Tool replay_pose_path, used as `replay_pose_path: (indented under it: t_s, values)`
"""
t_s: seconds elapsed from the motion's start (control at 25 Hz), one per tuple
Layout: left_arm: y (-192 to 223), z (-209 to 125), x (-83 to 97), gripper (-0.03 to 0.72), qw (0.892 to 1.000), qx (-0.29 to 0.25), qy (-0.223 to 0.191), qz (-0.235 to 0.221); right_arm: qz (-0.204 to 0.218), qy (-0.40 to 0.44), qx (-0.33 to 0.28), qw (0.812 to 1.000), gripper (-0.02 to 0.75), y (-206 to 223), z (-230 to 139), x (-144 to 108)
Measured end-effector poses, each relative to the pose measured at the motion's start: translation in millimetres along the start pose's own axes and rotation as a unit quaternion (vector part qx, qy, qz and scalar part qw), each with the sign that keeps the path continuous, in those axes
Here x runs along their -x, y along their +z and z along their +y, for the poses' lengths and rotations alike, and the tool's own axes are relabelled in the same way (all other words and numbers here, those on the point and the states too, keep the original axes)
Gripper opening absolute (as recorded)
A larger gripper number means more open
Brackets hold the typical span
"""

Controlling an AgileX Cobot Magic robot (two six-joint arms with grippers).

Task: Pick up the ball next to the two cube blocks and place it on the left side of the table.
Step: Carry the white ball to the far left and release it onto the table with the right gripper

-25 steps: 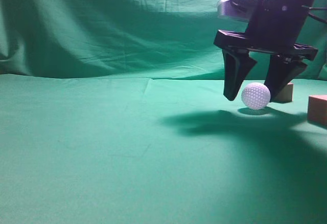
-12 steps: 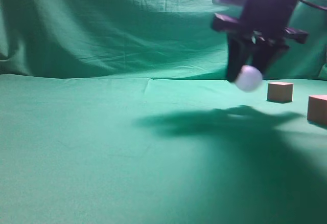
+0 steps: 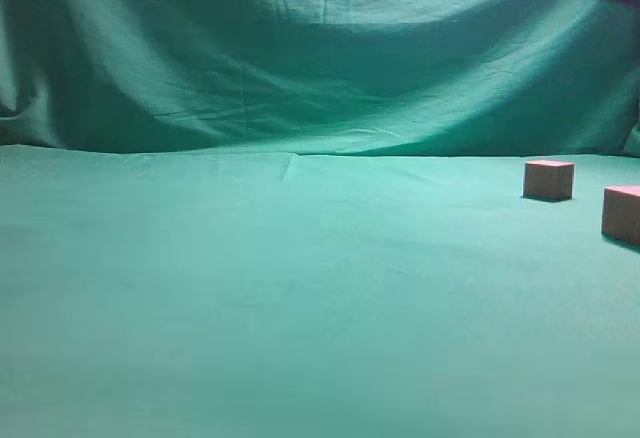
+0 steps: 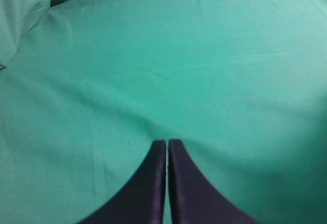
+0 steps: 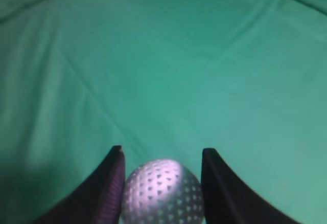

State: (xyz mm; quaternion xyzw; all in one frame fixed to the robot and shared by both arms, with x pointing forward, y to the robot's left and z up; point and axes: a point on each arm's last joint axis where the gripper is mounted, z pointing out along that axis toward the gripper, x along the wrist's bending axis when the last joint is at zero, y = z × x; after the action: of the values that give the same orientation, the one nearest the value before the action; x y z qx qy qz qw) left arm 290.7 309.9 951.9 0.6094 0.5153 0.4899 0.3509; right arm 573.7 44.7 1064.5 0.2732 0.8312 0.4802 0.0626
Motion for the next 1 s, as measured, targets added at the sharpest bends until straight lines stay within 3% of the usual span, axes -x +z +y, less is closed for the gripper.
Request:
replay_pose_path:
  t_s: [0.12, 0.24, 0.48, 0.92, 1.0]
  values:
    - [0.0, 0.0, 0.0, 0.0, 1.0, 0.0, 0.0, 0.0, 0.03, -0.027, 0.011, 0.999, 0.305, 46.3, 0.1, -34.1]
    - [0.0, 0.0, 0.0, 0.0, 1.0, 0.0, 0.0, 0.0, 0.049, -0.041, 0.009, 0.998, 0.305, 90.7, -10.6, -51.2]
    - [0.0, 0.0, 0.0, 0.0, 1.0, 0.0, 0.0, 0.0, 0.041, -0.036, 0.035, 0.998, 0.305, 159.5, -42.1, -59.8]
    - [0.0, 0.0, 0.0, 0.0, 1.0, 0.0, 0.0, 0.0, 0.023, -0.066, 0.03, 0.997, 0.305, 193.6, -76.4, -54.5]
    - [0.0, 0.0, 0.0, 0.0, 1.0, 0.0, 0.0, 0.0, 0.023, -0.065, 0.03, 0.997, 0.39, 193.6, -76.4, -54.6]
